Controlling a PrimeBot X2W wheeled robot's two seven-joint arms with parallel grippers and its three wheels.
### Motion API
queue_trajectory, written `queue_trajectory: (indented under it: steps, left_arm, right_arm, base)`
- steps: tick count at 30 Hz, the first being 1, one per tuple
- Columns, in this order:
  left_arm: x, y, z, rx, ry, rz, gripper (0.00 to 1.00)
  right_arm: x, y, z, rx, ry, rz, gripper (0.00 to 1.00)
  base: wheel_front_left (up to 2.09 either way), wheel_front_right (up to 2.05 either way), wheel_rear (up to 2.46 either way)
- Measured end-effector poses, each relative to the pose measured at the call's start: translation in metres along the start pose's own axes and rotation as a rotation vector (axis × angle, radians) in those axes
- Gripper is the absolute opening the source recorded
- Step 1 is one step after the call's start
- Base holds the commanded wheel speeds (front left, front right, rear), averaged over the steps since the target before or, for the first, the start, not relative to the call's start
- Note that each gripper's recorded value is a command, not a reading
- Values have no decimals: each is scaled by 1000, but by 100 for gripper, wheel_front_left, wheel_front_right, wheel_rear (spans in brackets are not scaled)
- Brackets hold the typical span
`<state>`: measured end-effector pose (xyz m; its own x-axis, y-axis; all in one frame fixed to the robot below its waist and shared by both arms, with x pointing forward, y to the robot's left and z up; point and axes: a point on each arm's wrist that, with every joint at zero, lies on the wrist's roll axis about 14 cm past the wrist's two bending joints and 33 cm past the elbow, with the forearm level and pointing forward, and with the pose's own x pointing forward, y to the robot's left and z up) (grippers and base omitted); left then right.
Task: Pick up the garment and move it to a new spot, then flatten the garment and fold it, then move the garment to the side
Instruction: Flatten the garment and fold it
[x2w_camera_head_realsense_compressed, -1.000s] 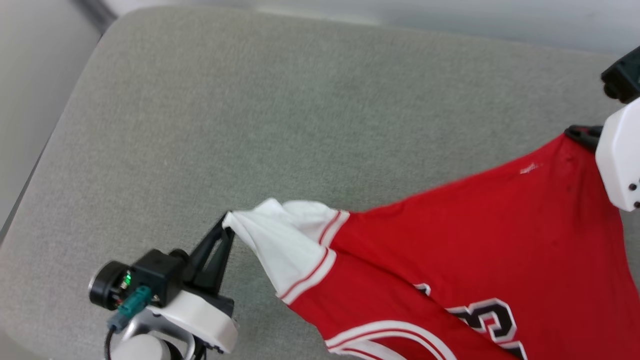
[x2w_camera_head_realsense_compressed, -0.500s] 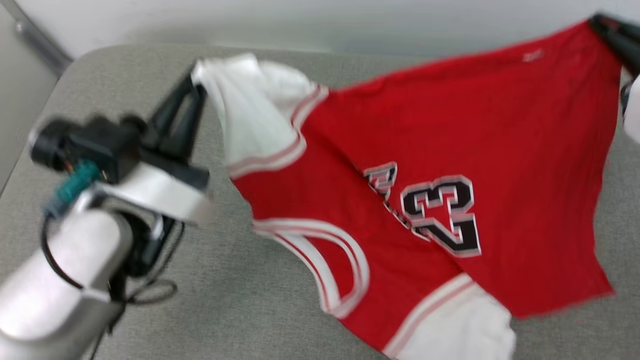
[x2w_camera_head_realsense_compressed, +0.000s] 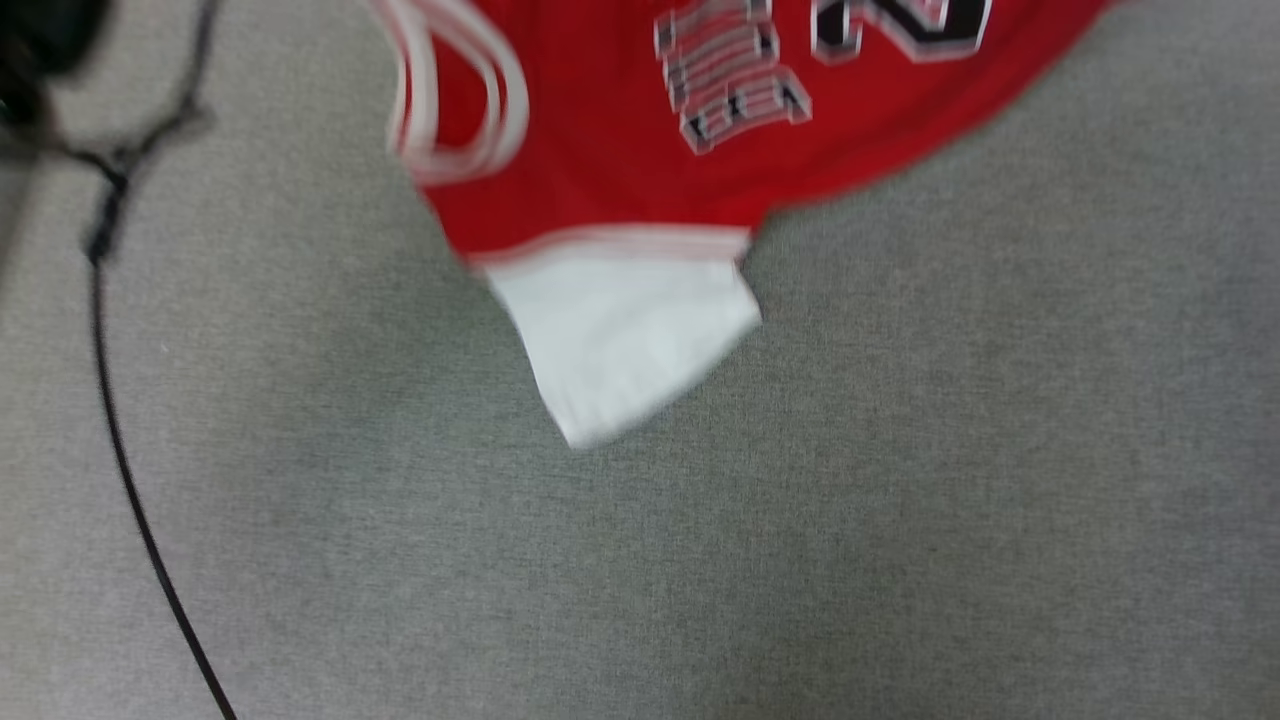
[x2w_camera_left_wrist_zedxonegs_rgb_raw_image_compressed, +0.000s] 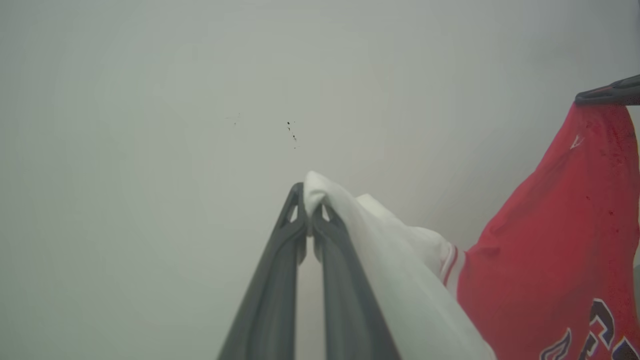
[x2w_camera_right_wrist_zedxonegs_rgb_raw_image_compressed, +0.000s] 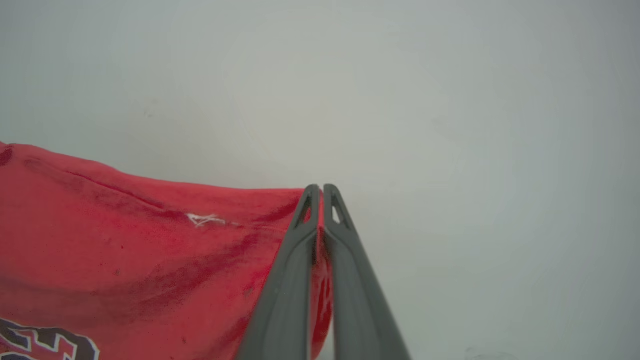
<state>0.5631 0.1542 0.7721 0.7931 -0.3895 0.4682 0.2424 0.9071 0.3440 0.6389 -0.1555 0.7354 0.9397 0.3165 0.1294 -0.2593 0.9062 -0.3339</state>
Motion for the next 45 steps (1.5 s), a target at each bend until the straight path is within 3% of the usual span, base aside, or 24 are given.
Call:
queue_trajectory:
  steps: [8, 12, 24, 34, 45]
  left_arm:
    - [63, 32, 26, 61, -123, 22, 0]
    - [76, 45, 14, 80, -120, 37, 0]
    - [62, 49, -88, -28, 39, 68, 0]
    - [-35, 0, -177, -174, 286, 50, 0]
    - [-163, -73, -175, -288, 467, 25, 0]
  right_arm:
    - [46, -19, 26, -56, -84, -67, 0]
    - [66, -16, 22, -62, -95, -66, 0]
    - [89, 23, -68, -27, 35, 30, 0]
    - [31, 71, -164, 49, 210, 162, 0]
    - [-90, 114, -218, 135, 390, 284, 0]
  base:
    - [0, 0, 0]
    - [0, 0, 0]
    - [0, 0, 0]
    - [0, 0, 0]
    - [0, 0, 0]
